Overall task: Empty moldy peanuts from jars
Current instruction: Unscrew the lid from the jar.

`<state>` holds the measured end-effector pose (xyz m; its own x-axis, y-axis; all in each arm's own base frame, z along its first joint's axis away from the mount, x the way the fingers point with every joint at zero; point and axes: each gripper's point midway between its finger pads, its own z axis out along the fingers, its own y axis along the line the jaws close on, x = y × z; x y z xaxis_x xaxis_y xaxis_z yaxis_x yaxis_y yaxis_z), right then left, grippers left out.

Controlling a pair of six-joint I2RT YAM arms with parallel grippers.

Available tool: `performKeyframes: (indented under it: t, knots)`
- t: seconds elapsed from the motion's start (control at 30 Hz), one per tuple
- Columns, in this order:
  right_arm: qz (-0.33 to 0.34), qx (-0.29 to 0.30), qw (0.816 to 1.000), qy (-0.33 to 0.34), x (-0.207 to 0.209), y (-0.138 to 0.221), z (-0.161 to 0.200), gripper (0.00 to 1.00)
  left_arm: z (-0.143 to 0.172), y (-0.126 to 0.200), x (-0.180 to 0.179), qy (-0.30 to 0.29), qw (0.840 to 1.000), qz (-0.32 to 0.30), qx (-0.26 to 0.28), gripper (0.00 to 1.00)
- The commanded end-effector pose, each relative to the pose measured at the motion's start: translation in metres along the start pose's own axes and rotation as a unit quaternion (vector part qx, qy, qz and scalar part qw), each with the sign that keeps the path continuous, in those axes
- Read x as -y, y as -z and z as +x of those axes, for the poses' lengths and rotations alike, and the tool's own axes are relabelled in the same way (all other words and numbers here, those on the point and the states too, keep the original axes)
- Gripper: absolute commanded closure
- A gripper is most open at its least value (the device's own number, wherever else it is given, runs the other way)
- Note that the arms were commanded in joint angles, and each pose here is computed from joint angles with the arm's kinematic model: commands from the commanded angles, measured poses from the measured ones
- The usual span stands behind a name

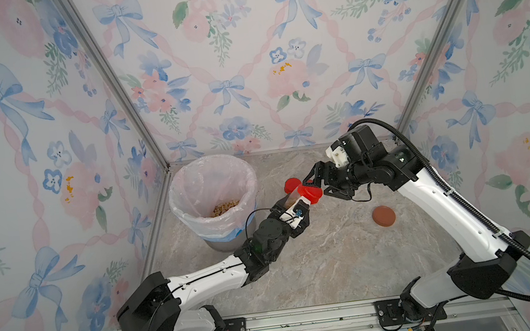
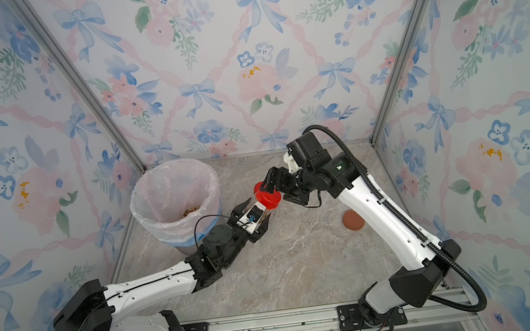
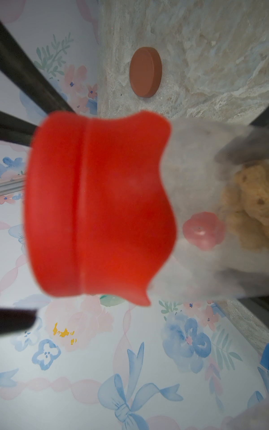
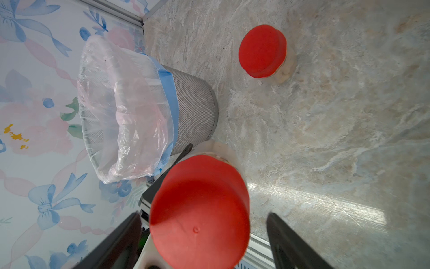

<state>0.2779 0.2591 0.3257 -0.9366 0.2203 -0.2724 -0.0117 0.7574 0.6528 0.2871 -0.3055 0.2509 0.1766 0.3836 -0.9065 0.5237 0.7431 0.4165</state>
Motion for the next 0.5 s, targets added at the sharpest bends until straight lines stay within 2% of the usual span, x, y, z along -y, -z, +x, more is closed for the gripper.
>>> performKeyframes:
  t: [0.0, 0.3, 0.47]
  knots:
    - [0.003, -0.011, 1.000, 0.015, -0.004, -0.005, 0.005, 0.13, -0.013, -0.001, -0.005, -0.001, 1.000, -0.014, 0.020, 0.80]
    - [0.043, -0.023, 0.997, 0.055, 0.007, -0.015, 0.014, 0.18, -0.014, -0.001, -0.007, -0.002, 1.000, -0.016, 0.021, 0.80]
    - [0.057, -0.034, 0.993, 0.096, 0.014, -0.017, 0.018, 0.30, -0.016, 0.000, -0.007, 0.005, 1.000, -0.013, 0.025, 0.79]
